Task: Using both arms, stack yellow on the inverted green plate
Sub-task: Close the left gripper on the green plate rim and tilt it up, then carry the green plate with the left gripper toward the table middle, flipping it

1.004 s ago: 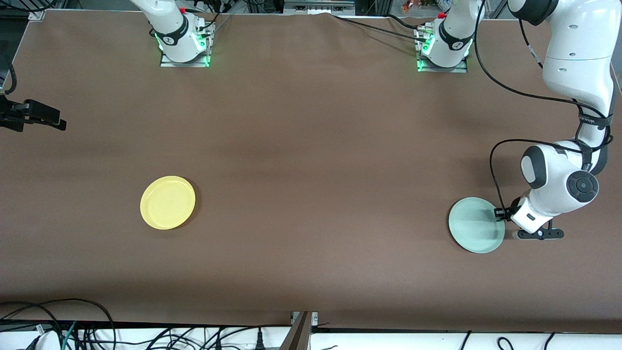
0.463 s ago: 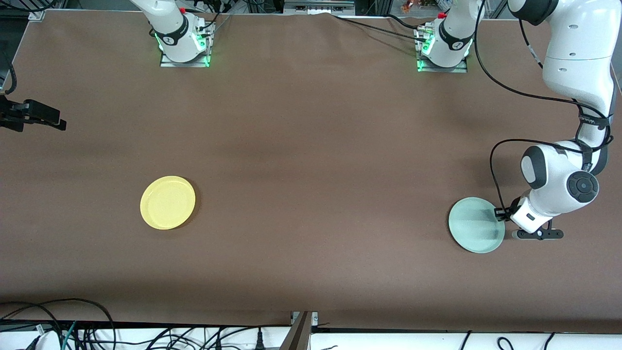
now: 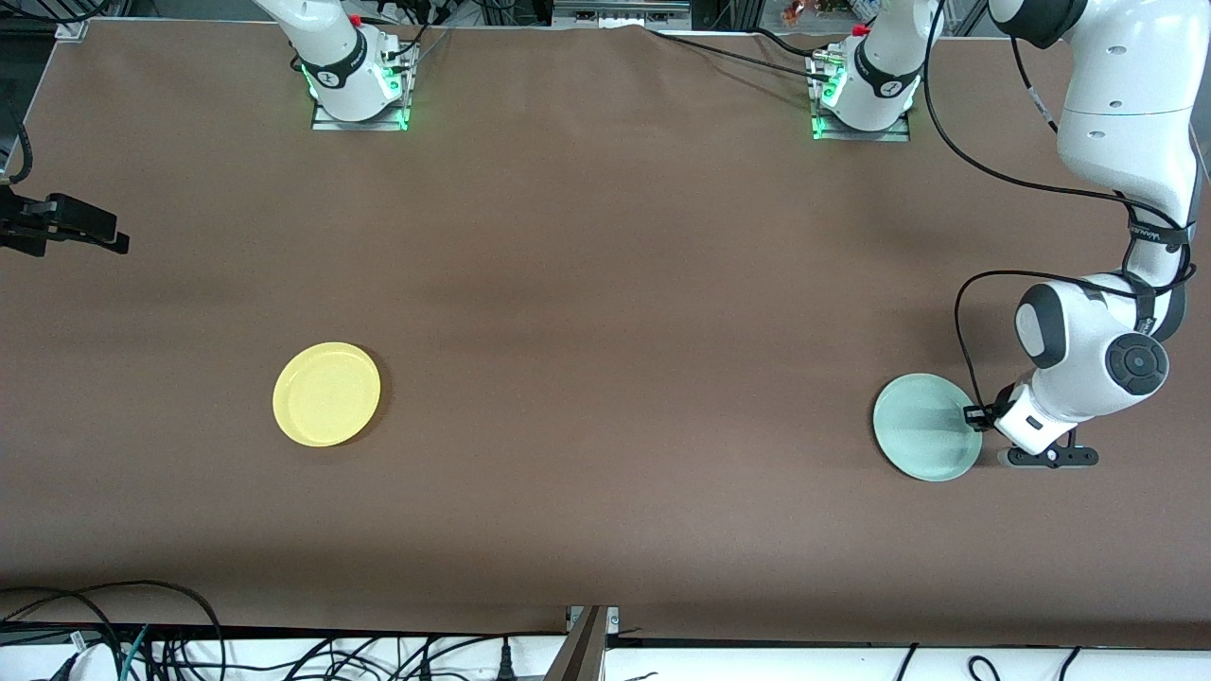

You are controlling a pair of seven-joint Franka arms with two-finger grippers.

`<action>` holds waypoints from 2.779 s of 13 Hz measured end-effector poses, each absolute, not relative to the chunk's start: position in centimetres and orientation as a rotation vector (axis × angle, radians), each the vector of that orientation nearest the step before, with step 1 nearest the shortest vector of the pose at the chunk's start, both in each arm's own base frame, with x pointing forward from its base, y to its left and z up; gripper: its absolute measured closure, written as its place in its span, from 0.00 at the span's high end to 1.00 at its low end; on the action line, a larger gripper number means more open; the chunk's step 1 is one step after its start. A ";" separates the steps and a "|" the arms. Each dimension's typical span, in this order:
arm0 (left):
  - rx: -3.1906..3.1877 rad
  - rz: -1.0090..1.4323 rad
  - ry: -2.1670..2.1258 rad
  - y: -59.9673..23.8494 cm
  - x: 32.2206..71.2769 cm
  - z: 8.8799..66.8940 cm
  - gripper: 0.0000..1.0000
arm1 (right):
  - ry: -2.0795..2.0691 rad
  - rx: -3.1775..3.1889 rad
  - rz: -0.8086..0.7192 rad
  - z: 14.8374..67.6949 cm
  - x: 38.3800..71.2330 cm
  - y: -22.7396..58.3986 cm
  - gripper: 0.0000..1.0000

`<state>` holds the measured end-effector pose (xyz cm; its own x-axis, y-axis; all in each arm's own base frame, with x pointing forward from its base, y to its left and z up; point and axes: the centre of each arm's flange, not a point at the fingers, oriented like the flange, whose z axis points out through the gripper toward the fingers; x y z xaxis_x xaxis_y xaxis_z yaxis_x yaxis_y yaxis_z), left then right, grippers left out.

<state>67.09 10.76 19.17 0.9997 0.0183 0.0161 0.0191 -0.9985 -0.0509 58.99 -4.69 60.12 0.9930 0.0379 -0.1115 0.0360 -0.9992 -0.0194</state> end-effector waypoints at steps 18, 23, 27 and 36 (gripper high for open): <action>-2.517 0.112 0.209 -27.1 63.8 38.3 0.03 | -0.056 -3.119 0.174 60.1 59.0 -4.8 1.00; -2.190 -0.166 0.259 -42.7 54.1 34.5 0.03 | -0.053 -3.119 0.175 60.1 59.0 -4.9 1.00; -2.079 -0.323 0.326 -50.8 46.6 29.7 0.03 | -0.052 -3.120 0.175 59.3 59.6 -4.9 1.00; -1.859 -0.701 0.366 -58.3 43.8 25.1 0.03 | -0.087 -3.125 0.151 55.7 62.4 -3.5 1.00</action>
